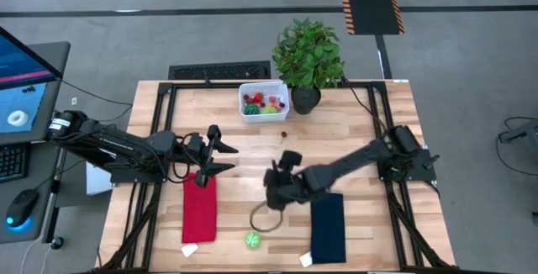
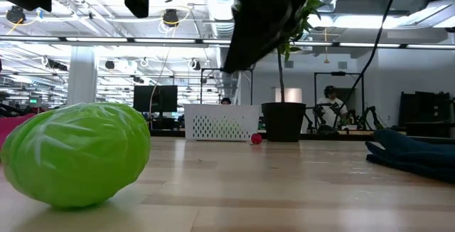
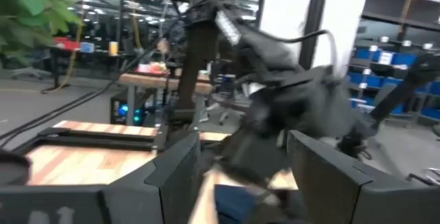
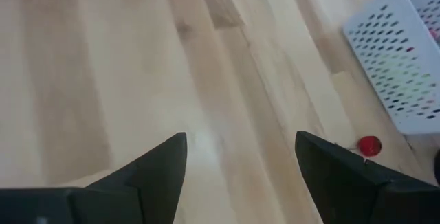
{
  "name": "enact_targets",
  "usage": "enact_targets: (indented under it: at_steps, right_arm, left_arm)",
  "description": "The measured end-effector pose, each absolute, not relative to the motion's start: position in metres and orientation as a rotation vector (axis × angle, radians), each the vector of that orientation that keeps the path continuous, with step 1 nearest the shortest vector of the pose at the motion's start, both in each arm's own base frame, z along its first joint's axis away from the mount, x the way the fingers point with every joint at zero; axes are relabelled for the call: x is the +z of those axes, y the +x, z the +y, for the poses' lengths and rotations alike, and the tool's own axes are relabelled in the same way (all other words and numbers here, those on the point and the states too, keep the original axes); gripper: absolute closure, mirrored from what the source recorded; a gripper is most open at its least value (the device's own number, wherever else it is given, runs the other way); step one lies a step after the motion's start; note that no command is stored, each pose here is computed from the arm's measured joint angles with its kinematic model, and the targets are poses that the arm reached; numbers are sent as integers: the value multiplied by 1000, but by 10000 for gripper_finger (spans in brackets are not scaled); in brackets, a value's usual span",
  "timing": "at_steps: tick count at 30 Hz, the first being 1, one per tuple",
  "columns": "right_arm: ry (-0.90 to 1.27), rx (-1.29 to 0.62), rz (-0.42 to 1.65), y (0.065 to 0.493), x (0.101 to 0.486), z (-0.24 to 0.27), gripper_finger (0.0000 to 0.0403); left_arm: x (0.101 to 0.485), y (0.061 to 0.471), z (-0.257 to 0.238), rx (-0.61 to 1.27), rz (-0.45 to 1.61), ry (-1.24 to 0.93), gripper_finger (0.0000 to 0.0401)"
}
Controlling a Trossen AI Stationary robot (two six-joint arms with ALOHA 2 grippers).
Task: Pick and placing Produce into tupperware
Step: Put the green cabbage into the white basket
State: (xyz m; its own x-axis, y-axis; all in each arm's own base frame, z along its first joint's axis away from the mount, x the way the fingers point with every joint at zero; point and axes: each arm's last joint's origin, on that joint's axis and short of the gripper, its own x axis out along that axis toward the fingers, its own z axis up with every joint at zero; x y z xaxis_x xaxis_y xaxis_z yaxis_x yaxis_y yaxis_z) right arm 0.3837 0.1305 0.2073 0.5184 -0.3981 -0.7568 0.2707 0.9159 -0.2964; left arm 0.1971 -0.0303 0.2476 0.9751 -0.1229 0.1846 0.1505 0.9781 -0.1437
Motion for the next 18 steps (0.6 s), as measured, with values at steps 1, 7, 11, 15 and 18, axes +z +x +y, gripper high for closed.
enact_targets:
  at_steps: [1, 7, 11, 15, 18]
  right_arm:
    - [-145, -404, 925, 380, 210, 138, 108]
    - [-118, -470, 907, 356, 218, 162, 108]
    - [-85, -415, 960, 344, 215, 180, 108]
    - [-31, -238, 930, 334, 216, 217, 108]
    - [-50, -97, 896, 324, 219, 244, 108]
  left_arm:
    - [247, 197, -30, -128, -170, -158, 192]
    - [238, 199, -28, -48, -86, -214, 192]
    - [235, 199, -29, -81, -42, -281, 192]
    - [236, 199, -29, -94, -52, -287, 192]
    - [236, 199, -28, -62, -57, -284, 192]
